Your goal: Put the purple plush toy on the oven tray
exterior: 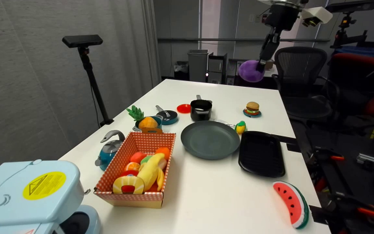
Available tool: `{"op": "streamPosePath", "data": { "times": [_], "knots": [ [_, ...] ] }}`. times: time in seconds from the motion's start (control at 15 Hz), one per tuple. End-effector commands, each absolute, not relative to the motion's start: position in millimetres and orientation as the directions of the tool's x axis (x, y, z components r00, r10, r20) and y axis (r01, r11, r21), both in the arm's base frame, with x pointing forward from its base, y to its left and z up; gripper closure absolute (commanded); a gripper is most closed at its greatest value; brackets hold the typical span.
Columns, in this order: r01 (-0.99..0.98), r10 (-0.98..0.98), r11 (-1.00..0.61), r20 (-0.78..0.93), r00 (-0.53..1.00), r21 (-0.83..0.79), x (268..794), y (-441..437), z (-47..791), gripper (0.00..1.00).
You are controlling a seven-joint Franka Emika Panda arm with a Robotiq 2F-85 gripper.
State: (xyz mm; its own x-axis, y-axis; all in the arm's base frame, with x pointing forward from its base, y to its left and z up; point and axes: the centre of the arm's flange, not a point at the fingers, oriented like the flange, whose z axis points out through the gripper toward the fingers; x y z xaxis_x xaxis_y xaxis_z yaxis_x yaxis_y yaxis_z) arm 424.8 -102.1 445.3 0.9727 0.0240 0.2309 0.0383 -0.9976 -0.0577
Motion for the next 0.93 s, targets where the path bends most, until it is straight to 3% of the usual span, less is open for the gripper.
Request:
{"op": "streamPosePath", "data": {
  "times": [0.0,0.07,0.13,0.27,0.73,0.87],
  "knots": [
    [0.058,0.043,-0.996,0.232,0.972,-0.061,401.3,-105.2,453.6,0.97],
    [0.055,0.039,-0.996,0.228,0.973,-0.065,400.1,-105.8,454.0,0.97],
    [0.062,0.047,-0.996,0.222,0.974,-0.060,399.1,-105.1,453.4,0.65],
    [0.065,0.050,-0.996,0.211,0.976,-0.063,397.3,-104.0,453.2,0.59],
    [0.090,0.075,-0.994,0.203,0.976,-0.065,394.6,-104.3,454.1,0.06],
    [0.092,0.077,-0.994,0.204,0.976,-0.066,394.4,-104.5,454.4,0.00]
  ]
}}
